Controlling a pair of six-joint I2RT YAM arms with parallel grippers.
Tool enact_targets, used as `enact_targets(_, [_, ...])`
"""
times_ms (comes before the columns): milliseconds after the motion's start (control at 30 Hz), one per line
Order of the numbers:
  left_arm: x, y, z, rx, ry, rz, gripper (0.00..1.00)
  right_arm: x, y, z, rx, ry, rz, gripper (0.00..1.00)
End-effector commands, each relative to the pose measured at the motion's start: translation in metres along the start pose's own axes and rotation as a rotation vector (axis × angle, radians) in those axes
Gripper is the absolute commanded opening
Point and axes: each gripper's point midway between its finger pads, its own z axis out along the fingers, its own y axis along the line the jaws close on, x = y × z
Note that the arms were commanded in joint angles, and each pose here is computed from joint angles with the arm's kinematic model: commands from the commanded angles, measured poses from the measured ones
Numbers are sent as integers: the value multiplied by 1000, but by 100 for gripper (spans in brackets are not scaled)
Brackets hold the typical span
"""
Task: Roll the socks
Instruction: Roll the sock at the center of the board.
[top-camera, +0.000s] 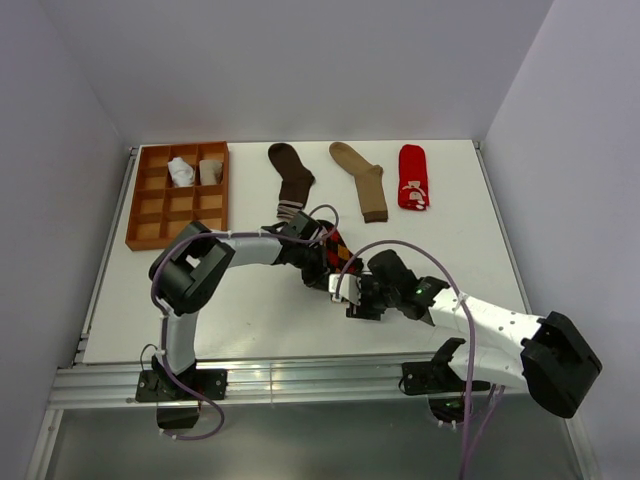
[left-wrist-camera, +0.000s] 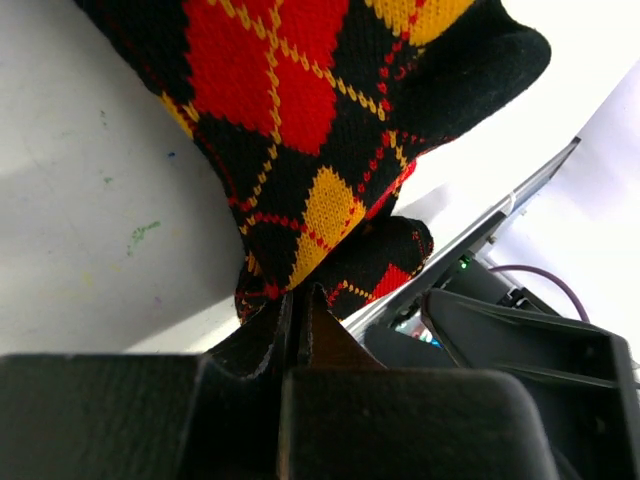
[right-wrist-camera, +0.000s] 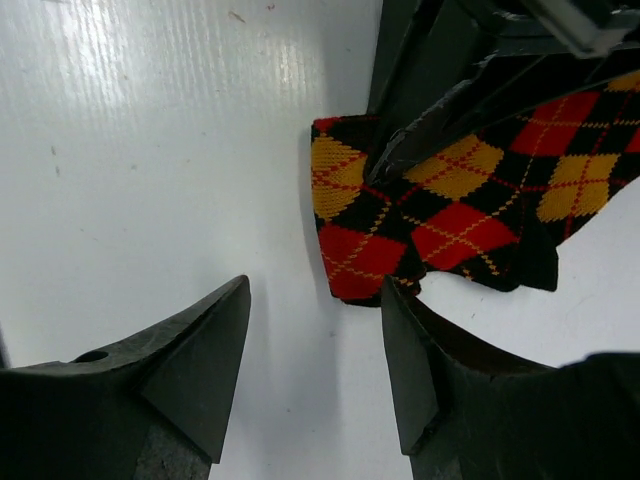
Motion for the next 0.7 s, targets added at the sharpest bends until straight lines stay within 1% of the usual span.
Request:
enact_targets(0, [12,43,9,-142,50,-72,0,-12,-21,2,118,-37,-100,62])
enact_targets(200, [14,44,12,-134,66,-66,0,-13,-21,12,167,-13,-200,62])
enact_targets(433, [12,43,11,-133,76,-59,0,-5,-10,26,135,43,-258,61])
enact_targets(500, [13,44,11,-134,79,-58,0,-3,-8,30,119,57,-257,59])
enact_targets(600, [12,43,9,-125,84,-57,0,0,-7,34,104,74,-254,52])
enact_targets(633, [12,43,9,-126,85,-53,0,-1,-8,35,107,76,-253,48])
enact_targets(667, [12,43,8,-123,87,-51,0,0,-8,36,106,85,-251,48])
